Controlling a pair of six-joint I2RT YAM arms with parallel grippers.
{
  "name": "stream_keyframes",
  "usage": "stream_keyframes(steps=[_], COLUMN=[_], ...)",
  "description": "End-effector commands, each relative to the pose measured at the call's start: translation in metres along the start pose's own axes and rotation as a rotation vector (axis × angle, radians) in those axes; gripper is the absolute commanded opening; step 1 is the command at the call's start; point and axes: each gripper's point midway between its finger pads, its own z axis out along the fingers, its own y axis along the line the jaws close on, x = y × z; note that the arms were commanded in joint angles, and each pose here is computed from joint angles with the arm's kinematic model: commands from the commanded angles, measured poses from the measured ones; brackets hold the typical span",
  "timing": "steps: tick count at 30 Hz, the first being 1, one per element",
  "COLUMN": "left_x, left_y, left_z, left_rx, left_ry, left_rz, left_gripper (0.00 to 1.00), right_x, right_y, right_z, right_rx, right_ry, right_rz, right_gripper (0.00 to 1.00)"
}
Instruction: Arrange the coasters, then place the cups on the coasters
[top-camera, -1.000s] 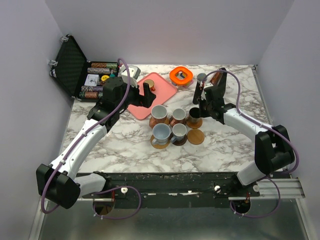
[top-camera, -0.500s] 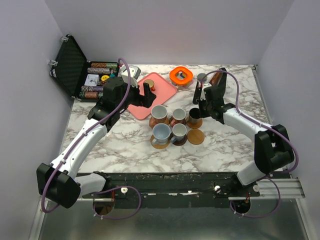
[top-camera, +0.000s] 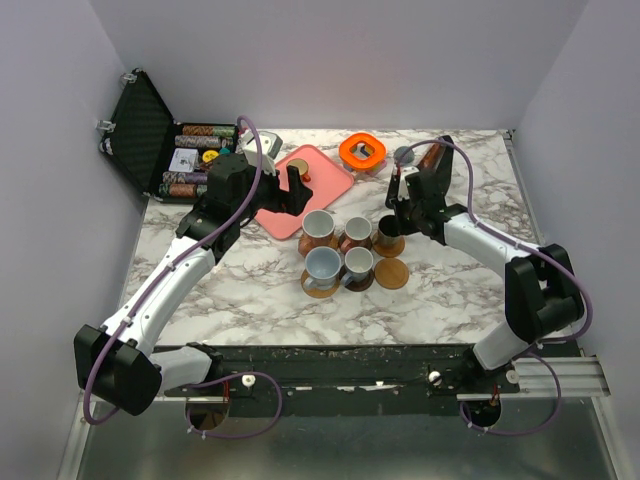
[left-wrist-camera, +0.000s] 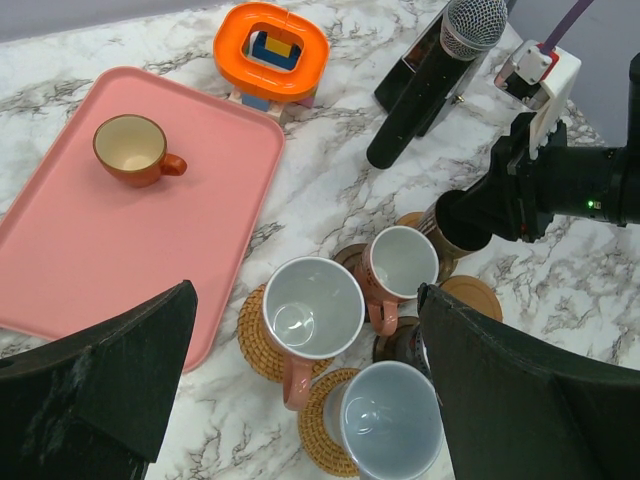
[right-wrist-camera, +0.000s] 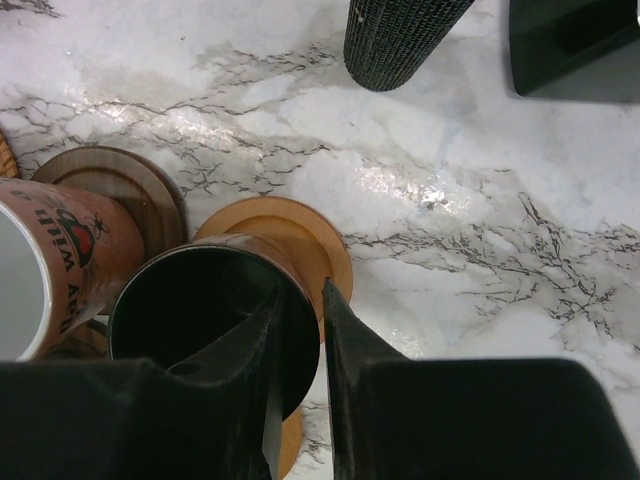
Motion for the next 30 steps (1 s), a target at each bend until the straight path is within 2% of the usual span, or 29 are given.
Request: stream_keyframes(steps=[1,9,15,17,25,30], left_x=[0.003,0.004,0.004,0.003,0.005,0.002], left_y=[-0.001,-0.001,0.001,0.002,0.014,0.033], left_z=[0.002,0.002,0.003,0.003,0.005,0.019], left_rx=[0.021,0.019,0.010,0.001,-0.063,-0.170], left_ry=[0.008,0.009,0.009,0.005,0.004,0.014], left_rz=[-0.010,-0.009,-0.010,-0.009,-0.024,-0.075], left_gripper=[0.99,0.99,0.99,0.99,0.99,0.98], right_x=[0.006,0.002,-0.011,-0.015,-0.035,-0.051], right_y=[-0.003,-0.003,-0.002,-0.003,-0.004,-0.004], right_z=[0.002,-0.002,-0.010,-0.014,-0.043,-0.070], right_rx=[0.005,0.008,0.001,0.002,-0.004,-0.004], right_ry=[0.037,0.024,-0.011,-0.024,-0.099,-0.157], right_rz=[-0.013,-0.006,0.002,0.003,0.005,0.018], right_gripper=[0.29,0.53,0.61,0.67,0.68,0.68])
